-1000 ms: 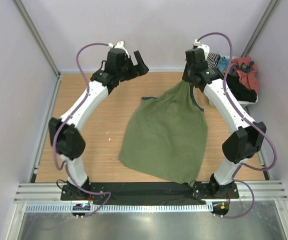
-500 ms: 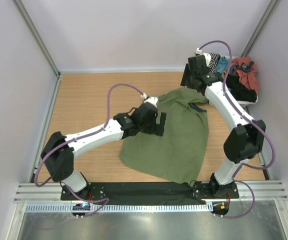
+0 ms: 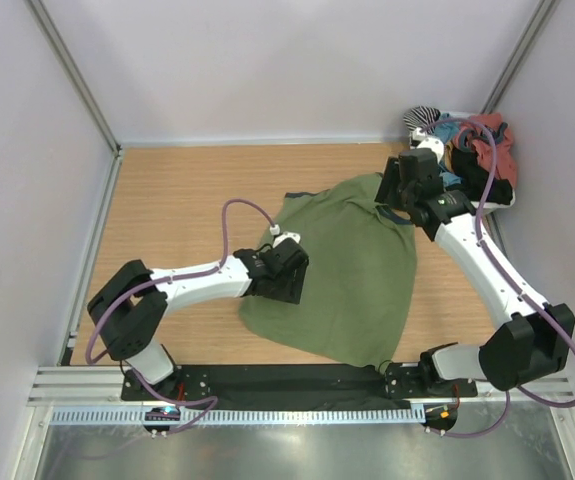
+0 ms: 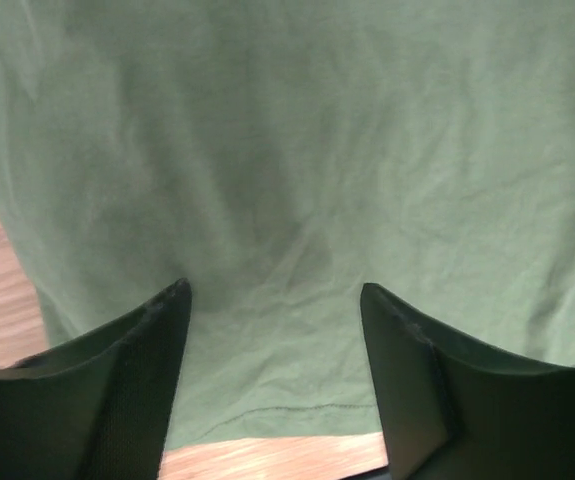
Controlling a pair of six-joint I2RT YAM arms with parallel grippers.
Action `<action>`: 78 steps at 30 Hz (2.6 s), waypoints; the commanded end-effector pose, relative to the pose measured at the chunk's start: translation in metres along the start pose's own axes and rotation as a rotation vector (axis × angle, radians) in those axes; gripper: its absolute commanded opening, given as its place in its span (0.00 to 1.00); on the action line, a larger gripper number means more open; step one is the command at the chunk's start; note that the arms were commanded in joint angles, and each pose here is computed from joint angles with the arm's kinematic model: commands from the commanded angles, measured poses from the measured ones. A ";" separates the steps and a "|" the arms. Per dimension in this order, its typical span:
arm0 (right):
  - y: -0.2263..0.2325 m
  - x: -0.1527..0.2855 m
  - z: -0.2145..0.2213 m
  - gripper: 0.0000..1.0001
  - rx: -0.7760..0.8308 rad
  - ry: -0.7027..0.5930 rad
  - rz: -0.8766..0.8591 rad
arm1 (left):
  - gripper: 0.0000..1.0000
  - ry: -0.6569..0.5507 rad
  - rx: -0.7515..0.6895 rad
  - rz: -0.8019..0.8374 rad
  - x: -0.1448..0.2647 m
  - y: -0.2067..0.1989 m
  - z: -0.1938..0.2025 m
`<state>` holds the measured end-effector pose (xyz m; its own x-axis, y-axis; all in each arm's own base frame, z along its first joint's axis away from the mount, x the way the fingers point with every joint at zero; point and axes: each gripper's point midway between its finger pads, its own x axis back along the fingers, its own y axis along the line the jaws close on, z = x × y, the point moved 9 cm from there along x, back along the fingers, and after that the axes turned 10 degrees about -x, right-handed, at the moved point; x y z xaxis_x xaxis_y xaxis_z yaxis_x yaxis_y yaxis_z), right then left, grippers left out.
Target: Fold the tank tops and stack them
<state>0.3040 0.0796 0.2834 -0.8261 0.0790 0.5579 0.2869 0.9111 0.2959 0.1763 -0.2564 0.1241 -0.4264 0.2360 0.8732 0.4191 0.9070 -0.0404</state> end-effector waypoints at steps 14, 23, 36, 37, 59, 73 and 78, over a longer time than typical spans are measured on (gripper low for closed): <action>-0.012 0.015 0.016 0.66 -0.020 -0.021 -0.067 | 0.00 0.051 0.279 0.029 -0.041 0.070 -0.007; -0.017 0.016 0.027 0.66 -0.026 0.000 -0.072 | 0.13 -0.360 0.908 0.058 0.014 0.215 -0.013; -0.034 -0.012 0.066 0.60 -0.048 0.063 0.015 | 0.99 -0.505 0.622 -0.260 0.071 0.156 -0.023; -0.036 -0.012 0.065 0.59 -0.061 0.038 0.028 | 1.00 -0.508 0.698 -0.299 0.066 0.159 -0.014; -0.060 -0.118 0.086 0.53 -0.262 0.087 0.241 | 0.99 -0.329 -0.194 0.186 0.063 -0.044 0.015; -0.071 -0.140 0.108 0.31 -0.242 0.110 0.310 | 0.92 -0.272 -0.379 0.134 0.076 -0.099 0.045; -0.071 -0.135 0.108 0.03 -0.247 0.106 0.291 | 0.78 -0.253 -0.407 0.126 0.077 -0.107 0.051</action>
<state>0.3359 0.0493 0.0915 -0.5919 0.2502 0.7662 0.6239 0.7441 0.2389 0.0565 -0.3167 0.1685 -0.4713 0.4980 0.7279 0.7624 0.6449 0.0524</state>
